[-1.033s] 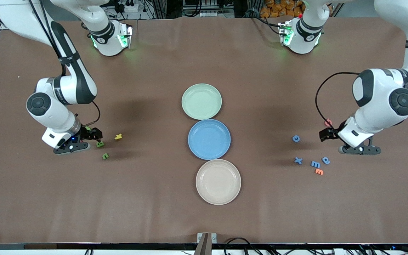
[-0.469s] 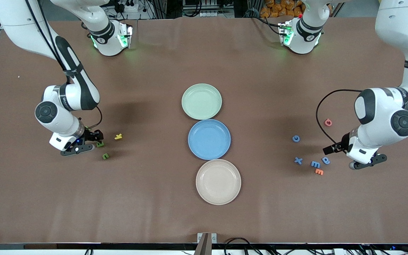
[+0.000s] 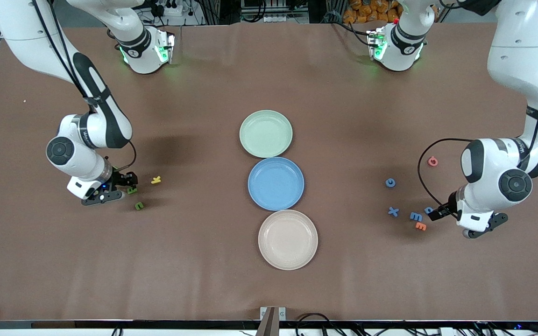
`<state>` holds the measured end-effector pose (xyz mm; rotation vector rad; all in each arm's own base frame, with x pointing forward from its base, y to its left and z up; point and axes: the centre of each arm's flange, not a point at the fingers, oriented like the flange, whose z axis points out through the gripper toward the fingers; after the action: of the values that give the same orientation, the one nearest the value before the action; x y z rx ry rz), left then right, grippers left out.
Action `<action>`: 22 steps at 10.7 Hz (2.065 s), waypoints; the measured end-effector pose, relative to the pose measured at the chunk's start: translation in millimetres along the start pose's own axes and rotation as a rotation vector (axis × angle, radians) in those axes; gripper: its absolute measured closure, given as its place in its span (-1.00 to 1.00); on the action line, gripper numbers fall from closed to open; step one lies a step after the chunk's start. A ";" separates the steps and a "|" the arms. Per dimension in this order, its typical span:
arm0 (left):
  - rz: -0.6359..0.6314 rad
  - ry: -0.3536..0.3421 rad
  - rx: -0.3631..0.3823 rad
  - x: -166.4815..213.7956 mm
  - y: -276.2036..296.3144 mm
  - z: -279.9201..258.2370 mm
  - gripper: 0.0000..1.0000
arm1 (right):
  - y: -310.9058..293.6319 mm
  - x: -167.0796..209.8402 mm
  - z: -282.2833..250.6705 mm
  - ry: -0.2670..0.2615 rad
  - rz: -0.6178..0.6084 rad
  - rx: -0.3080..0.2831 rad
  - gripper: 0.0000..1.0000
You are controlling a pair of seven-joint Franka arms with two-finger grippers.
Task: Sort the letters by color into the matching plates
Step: 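Close the right gripper on green B while the left gripper grasps blue a, then carry green B to the green plate with the right gripper and release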
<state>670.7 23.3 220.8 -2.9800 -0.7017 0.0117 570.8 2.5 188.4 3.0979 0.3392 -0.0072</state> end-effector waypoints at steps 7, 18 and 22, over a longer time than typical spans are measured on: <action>-0.001 -0.007 0.005 3.1 -0.4 33.9 -1.00 | -1.7 0.7 11.5 -0.008 0.034 0.028 -0.38; -0.005 -0.002 -0.007 -6.1 24.6 52.5 -1.00 | -5.7 7.4 12.3 0.010 0.027 0.034 0.30; 0.016 -0.018 -0.038 -8.9 29.6 51.7 -1.00 | -6.1 25.0 -30.5 -0.003 0.008 0.043 0.30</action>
<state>674.6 -3.2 166.8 -3.0250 -0.6883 0.0270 593.9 14.6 218.5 3.1412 0.3309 -0.0195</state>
